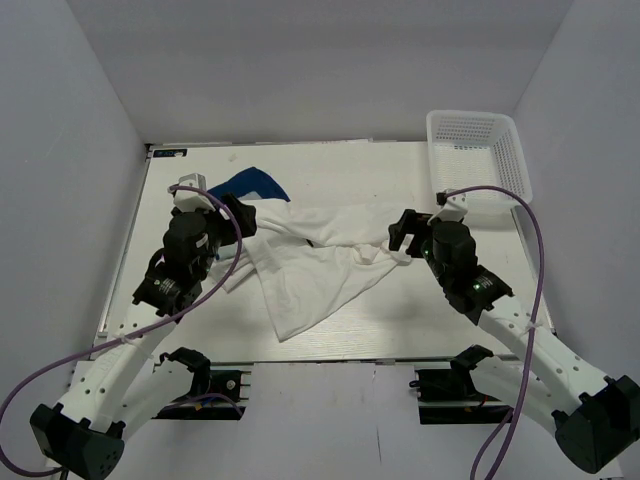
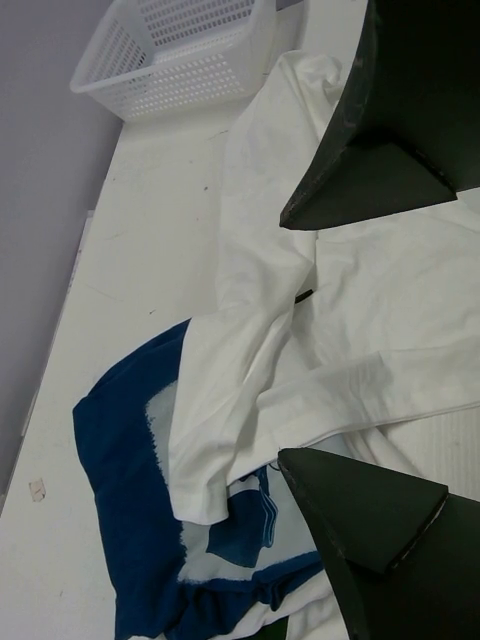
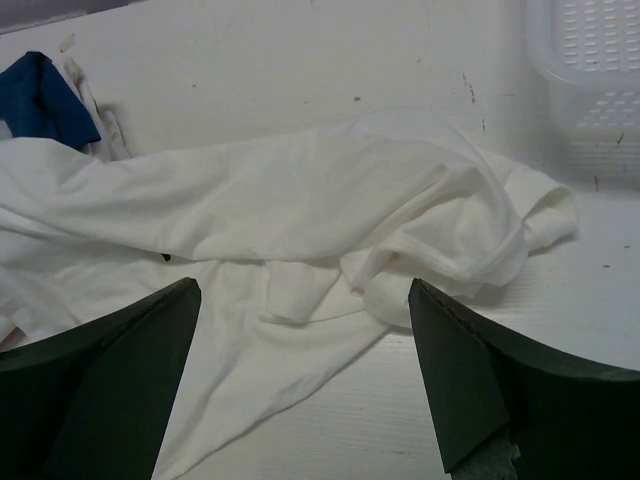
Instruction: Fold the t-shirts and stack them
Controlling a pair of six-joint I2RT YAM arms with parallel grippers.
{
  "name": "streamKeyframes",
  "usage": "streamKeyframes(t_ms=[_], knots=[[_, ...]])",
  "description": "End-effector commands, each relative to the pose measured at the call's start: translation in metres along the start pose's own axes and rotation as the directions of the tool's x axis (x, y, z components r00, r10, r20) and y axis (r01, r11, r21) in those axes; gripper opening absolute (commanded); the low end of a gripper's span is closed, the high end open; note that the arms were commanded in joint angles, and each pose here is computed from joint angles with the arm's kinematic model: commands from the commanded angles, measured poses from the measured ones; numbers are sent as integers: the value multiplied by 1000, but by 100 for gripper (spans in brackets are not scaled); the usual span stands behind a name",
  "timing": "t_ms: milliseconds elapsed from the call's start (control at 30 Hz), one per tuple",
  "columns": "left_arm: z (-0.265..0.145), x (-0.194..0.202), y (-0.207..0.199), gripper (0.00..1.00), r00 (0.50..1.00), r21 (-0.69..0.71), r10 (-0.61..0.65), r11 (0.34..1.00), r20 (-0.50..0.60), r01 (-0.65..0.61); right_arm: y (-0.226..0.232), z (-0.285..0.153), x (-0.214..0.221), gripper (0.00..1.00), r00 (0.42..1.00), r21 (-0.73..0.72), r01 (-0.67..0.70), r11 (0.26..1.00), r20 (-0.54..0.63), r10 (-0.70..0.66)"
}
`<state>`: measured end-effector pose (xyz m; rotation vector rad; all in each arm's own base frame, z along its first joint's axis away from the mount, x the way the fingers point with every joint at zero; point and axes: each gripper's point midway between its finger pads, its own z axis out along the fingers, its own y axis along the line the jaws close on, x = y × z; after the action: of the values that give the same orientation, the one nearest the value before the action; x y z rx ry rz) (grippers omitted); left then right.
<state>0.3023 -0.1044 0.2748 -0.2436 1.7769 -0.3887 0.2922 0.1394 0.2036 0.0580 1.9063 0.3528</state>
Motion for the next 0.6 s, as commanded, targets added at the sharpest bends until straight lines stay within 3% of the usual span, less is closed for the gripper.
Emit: streamKeyframes(t_ms=[0,133,333,433,467,500,567], knots=[[-2,-1,-6,99,1000,36,16,999,-4,-16,9,2,-15,90,997,-44,8,999,71,-5],[0,2,-6,99,1000,32,19,999,-12,-19,21,8,-10,90,998,-106,55,993,42,-51],[1,4,1,99,999,2,31,1000,-9,-31,65,19,-4,90,992,-321,126,939,37,-120],[3,11,11,99,999,-32,44,998,-17,-45,102,35,6,90,986,-446,137,885,-27,-166],[3,10,13,99,999,-41,45,998,-12,-45,105,56,36,90,973,-449,128,884,-118,-201],[4,9,14,99,999,-50,36,998,-8,-36,127,59,20,90,976,-497,132,858,-88,-201],[5,17,21,99,998,-77,47,996,-39,-50,139,84,59,90,952,-513,128,849,-177,-250]])
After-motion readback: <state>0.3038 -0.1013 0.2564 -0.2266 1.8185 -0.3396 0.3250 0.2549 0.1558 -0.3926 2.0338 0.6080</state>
